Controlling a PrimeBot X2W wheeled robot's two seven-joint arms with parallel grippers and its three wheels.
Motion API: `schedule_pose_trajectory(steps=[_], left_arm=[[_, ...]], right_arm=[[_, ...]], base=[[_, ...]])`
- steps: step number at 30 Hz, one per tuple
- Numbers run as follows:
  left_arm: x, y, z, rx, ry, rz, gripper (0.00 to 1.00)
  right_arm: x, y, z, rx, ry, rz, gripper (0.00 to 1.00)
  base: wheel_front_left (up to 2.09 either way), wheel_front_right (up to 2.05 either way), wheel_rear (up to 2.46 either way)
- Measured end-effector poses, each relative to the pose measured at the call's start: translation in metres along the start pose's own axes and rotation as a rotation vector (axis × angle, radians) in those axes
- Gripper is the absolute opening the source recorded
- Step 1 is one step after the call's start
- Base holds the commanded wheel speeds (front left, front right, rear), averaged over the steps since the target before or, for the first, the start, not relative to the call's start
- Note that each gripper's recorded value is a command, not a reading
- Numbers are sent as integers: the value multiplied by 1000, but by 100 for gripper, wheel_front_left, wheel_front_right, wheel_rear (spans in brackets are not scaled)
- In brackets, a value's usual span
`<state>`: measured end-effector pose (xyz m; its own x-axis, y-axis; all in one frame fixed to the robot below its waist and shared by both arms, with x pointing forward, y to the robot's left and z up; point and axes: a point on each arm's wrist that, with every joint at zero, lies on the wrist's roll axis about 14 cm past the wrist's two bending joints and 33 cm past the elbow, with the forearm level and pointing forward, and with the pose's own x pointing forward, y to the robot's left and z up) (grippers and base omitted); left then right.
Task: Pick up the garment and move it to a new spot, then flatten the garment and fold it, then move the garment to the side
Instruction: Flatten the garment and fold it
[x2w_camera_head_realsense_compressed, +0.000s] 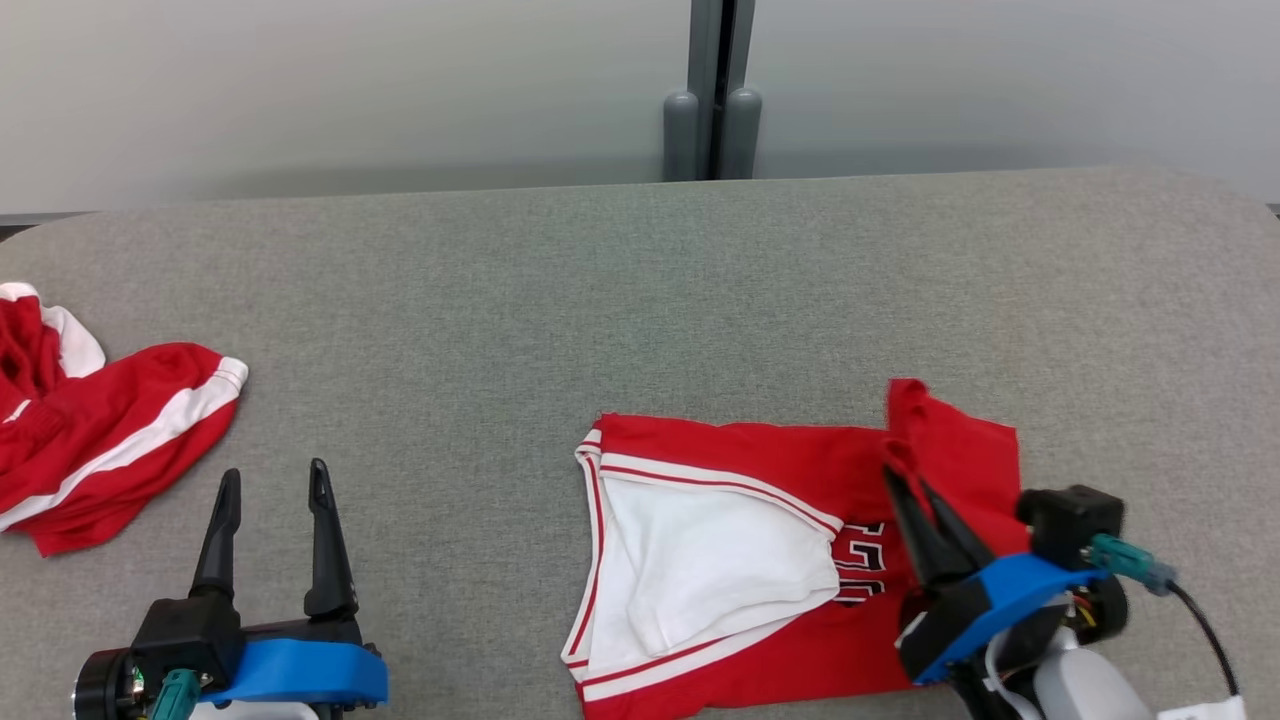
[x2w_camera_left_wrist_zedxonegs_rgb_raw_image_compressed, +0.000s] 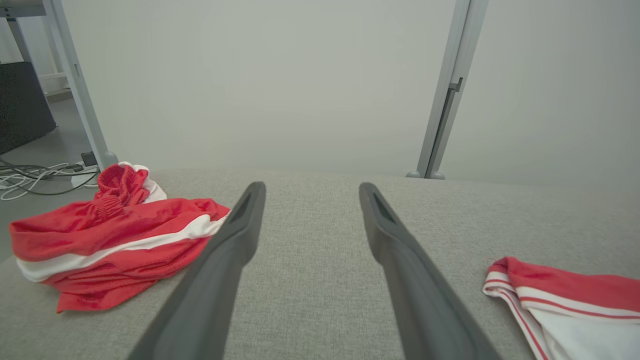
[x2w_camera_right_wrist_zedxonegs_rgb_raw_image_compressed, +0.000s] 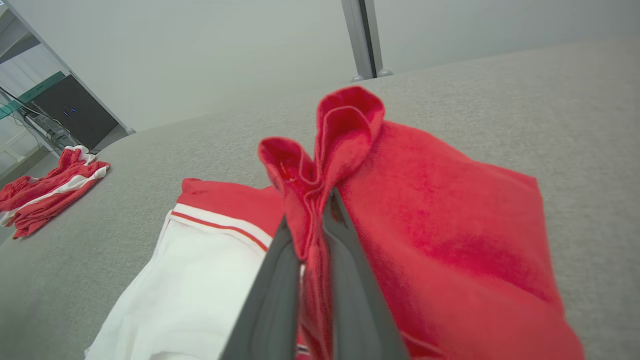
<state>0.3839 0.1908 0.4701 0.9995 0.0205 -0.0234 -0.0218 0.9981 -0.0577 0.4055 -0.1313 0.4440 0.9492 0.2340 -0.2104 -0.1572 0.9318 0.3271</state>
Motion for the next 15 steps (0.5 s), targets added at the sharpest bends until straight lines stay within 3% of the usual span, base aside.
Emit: schedule_pose_trajectory(steps=[15], left_arm=[[-7, 9, -5, -17, 19, 30, 100]], right_arm=[[26, 114, -19, 28, 69, 314, 0]], base=[[0, 0, 0]])
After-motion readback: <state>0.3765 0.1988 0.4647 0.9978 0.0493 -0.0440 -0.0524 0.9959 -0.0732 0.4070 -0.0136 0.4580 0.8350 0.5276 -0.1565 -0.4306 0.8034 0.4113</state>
